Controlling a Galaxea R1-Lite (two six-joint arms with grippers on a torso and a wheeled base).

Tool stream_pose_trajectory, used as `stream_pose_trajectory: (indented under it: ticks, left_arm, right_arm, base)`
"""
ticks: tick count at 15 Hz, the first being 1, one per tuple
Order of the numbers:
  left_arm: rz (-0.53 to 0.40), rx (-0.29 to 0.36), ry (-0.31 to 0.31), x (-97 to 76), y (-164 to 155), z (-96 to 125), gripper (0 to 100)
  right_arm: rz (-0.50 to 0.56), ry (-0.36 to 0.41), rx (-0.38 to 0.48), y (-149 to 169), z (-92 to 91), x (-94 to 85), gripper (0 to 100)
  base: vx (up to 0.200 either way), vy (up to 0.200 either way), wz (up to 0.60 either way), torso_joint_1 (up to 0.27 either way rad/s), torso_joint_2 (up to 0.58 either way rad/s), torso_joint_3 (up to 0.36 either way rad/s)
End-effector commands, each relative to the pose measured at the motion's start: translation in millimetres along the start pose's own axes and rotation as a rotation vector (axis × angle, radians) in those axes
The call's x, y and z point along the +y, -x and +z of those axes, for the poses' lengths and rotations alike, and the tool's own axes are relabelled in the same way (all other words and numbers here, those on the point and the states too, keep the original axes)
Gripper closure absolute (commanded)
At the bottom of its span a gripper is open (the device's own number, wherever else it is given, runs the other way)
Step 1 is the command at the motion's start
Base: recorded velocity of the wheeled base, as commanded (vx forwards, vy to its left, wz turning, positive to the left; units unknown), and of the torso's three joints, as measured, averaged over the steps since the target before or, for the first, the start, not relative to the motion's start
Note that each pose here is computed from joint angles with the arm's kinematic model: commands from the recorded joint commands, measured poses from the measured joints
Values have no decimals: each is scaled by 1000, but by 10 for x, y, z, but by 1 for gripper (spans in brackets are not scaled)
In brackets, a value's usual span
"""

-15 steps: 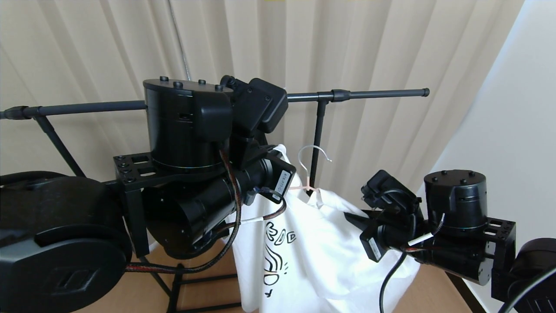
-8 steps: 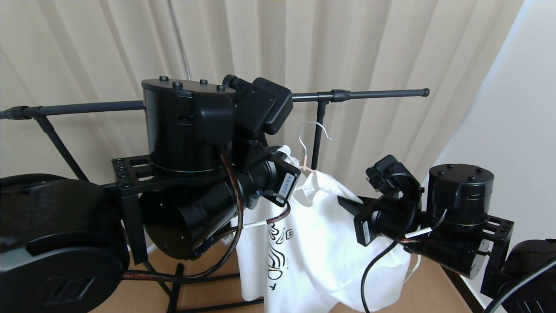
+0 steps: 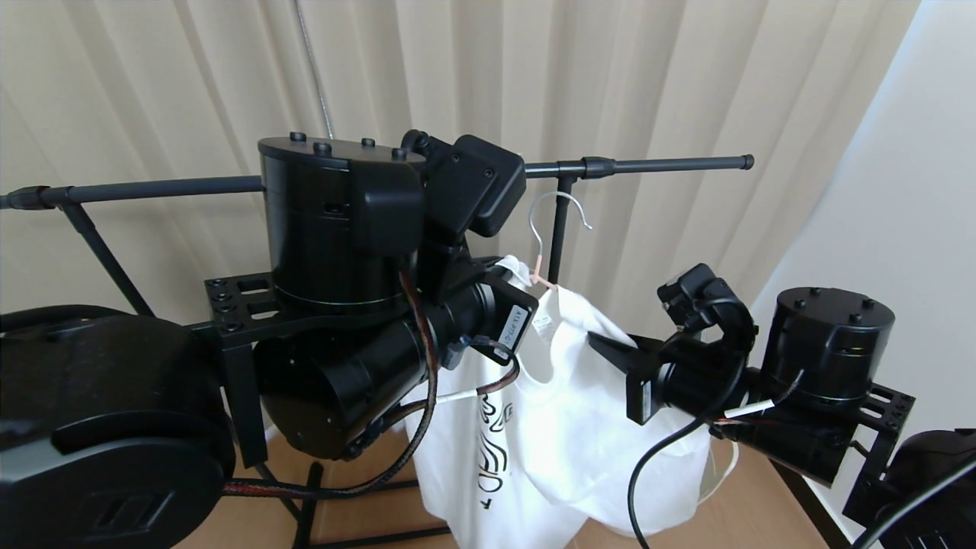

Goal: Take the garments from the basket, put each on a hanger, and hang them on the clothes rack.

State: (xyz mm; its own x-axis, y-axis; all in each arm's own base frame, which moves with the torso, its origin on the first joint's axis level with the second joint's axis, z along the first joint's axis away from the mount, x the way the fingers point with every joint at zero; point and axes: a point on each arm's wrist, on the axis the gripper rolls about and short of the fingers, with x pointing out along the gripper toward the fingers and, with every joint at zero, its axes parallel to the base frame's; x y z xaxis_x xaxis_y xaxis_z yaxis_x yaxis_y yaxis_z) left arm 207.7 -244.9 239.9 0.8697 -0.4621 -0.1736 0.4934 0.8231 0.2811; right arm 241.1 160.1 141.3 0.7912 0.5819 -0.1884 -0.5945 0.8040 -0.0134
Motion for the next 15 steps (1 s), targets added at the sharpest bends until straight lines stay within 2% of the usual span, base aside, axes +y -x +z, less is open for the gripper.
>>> stream_pose_trajectory:
  ticks: [1,4,7,15]
  left_arm:
    - [0,4,-1,-4,-9,-8,100]
    - [0,5,-2,-6,-3,-3,100]
    - [-15,1,-5,-49,5,10,100]
    - [-37,27,-22,-149,-37,-57,100]
  right_arm:
    - [3,-12,-24,21,24,-37,100]
    - [17,-23,-51,64,77,-102,100]
    - [49,-62,-81,127,153,-99,100]
    - [108,-93,-112,235,229,-98,100]
  base:
    - [0,0,0,0,0,0]
    - [0,0,0,0,0,0]
    - [0,0,0,0,0,0]
    - [0,0,0,0,0,0]
